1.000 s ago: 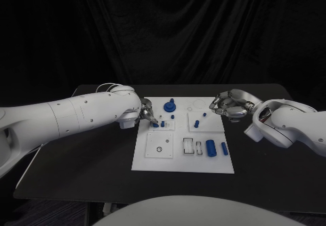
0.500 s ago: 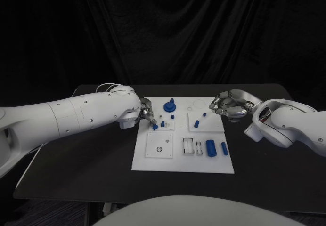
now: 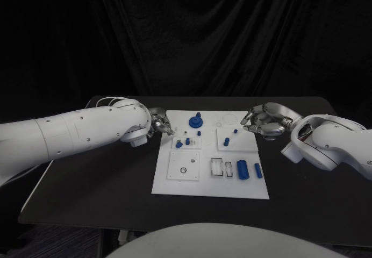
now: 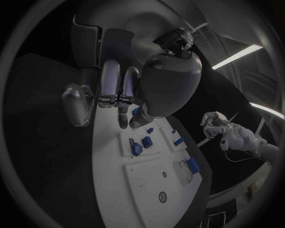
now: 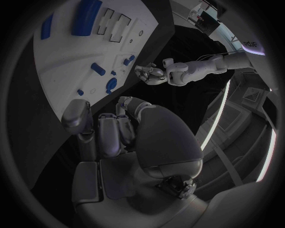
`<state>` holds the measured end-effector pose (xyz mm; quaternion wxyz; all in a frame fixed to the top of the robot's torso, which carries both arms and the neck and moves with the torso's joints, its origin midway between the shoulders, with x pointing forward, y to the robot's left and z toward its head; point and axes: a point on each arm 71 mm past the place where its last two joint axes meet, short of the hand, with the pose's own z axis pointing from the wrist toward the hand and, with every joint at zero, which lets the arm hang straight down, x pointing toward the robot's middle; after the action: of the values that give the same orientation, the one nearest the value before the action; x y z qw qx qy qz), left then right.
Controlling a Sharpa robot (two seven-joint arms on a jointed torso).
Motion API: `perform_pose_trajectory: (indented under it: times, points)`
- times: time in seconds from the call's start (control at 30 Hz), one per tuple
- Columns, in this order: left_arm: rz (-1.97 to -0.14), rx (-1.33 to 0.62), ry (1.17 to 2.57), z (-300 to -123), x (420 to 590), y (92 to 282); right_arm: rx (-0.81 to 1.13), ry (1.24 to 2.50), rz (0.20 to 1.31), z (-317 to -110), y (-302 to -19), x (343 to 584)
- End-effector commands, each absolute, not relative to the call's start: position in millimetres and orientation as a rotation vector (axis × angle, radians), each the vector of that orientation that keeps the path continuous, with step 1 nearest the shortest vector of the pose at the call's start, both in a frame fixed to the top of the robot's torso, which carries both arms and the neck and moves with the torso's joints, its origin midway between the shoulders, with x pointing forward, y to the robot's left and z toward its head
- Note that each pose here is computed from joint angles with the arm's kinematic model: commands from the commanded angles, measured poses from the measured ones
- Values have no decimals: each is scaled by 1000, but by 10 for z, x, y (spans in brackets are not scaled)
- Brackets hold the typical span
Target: Assemble the parts on the task board
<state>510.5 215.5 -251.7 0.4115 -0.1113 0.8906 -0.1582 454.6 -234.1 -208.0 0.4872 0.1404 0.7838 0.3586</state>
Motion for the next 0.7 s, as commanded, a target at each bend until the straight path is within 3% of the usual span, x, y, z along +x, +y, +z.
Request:
perform_pose_trajectory:
  times: [0.03, 0.33, 0.7]
  points:
    - [-562, -350, 2057, -2392, 5070, 2217, 236, 1875, 840, -2057, -2290, 4534]
    - [-739, -501, 1954, -2268, 4829, 2571, -74, 1800, 842, -1936, -1862, 4589]
    - [-921, -602, 1976, -2251, 4682, 2482, -394, 1766, 845, -1954, -1136, 4740]
